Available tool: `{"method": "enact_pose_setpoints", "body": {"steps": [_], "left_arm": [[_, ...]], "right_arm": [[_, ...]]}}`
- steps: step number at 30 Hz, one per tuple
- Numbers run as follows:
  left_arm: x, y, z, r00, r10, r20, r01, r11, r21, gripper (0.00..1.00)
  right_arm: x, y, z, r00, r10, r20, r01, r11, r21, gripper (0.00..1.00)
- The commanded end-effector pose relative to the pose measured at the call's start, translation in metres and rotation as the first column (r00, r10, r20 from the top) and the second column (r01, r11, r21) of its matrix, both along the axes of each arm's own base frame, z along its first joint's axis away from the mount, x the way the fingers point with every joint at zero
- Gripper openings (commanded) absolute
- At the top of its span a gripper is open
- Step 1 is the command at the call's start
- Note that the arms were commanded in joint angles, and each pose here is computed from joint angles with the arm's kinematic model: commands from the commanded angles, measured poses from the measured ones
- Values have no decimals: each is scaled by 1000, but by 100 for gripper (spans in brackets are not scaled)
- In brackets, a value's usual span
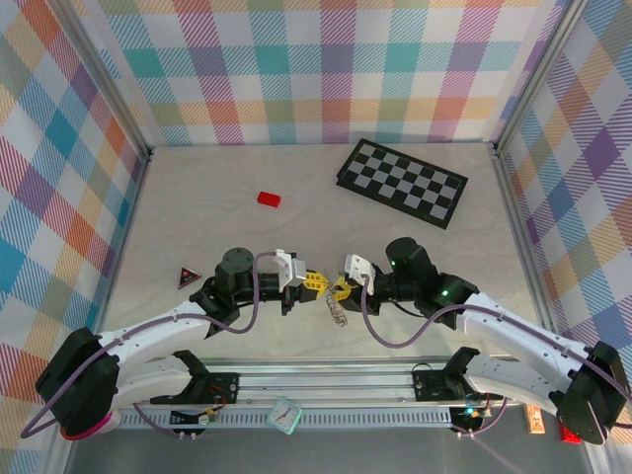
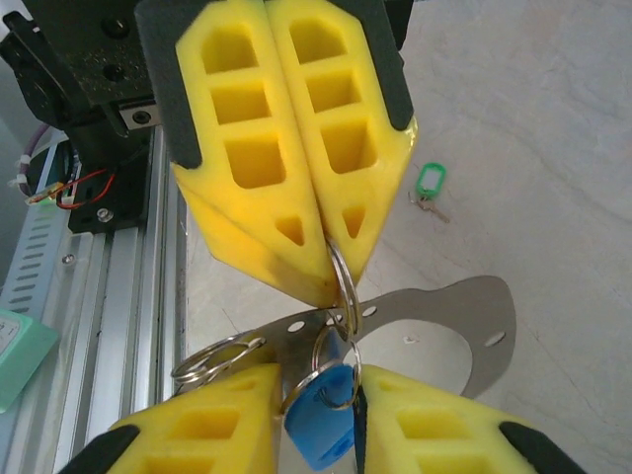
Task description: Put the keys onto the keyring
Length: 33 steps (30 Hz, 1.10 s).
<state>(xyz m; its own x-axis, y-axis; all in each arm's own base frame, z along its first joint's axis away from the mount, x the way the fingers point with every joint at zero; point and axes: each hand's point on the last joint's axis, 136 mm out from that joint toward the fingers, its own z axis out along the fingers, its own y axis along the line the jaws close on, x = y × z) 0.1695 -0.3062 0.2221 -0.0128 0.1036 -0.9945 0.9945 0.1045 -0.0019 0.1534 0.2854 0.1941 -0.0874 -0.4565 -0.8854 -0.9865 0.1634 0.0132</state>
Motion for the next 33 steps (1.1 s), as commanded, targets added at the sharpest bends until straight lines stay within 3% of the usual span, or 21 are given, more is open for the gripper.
{"method": "enact_pose_setpoints", "body": {"steps": [1, 5, 14, 21, 29, 33], "left_arm": [[-5, -2, 13, 999, -36, 37, 38, 998, -54, 0], [-2, -4, 18, 999, -30, 41, 33, 997, -74, 0], [1, -6, 24, 999, -24, 36, 28, 993, -111, 0], [3, -8, 33, 999, -25, 30, 29, 987, -158, 0], [1, -6, 26, 999, -25, 37, 29, 992, -121, 0], [-1, -5, 20, 999, -31, 42, 35, 996, -79, 0]], "right_arm": [[-1, 2, -11, 999, 16, -34, -17, 1000, -26, 25], [2, 6, -12, 999, 15, -41, -16, 1000, -25, 24], [5, 13, 5, 999, 17, -45, -16, 1000, 20, 0], [6, 21, 3, 997, 47, -68, -47, 999, 3, 0], [22, -7, -4, 994, -106, 30, 108, 991, -76, 0], [21, -14, 4, 991, -120, 63, 124, 991, -59, 0]]}}
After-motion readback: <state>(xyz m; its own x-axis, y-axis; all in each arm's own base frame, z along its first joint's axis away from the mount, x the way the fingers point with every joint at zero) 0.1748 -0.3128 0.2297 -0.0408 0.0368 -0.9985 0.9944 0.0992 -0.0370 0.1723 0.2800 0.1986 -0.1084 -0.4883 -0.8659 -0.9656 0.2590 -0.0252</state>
